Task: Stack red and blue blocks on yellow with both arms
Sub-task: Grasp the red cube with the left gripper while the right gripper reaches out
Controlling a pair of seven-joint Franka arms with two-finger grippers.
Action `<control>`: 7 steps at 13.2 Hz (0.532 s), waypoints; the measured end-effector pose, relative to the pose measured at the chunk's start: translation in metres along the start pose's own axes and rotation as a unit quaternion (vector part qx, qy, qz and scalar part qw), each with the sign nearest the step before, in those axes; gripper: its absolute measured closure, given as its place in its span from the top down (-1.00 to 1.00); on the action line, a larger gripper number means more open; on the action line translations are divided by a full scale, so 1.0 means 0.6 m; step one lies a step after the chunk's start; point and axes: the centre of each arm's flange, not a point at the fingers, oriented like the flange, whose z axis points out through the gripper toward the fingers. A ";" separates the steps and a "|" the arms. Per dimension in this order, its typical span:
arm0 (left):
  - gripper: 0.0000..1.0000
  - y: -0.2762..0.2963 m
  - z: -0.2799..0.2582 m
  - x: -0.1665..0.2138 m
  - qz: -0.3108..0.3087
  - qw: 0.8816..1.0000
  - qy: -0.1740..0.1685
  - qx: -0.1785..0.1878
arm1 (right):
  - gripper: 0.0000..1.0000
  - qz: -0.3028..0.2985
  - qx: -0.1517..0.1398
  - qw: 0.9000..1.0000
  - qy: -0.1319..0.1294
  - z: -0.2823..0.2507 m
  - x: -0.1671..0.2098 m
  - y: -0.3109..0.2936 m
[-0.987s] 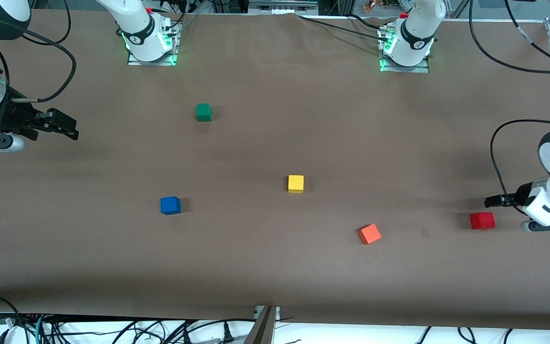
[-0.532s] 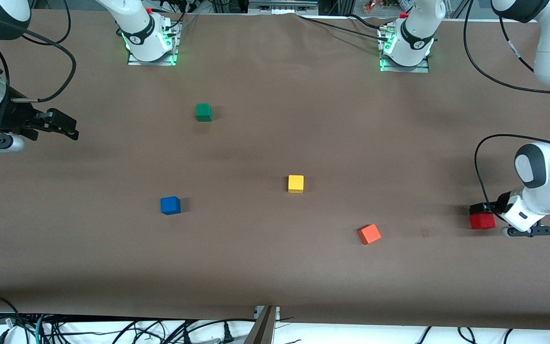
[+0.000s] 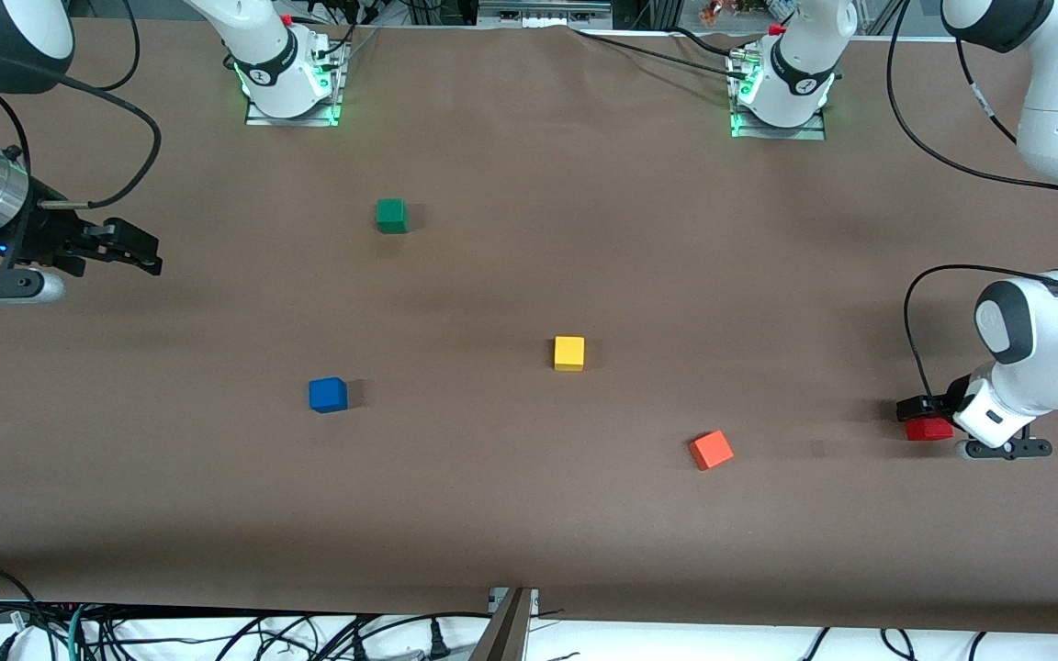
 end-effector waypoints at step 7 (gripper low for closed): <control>0.12 0.024 -0.027 0.024 0.020 0.999 0.025 0.000 | 1.00 -0.048 -0.004 0.997 -0.062 0.138 0.048 -0.044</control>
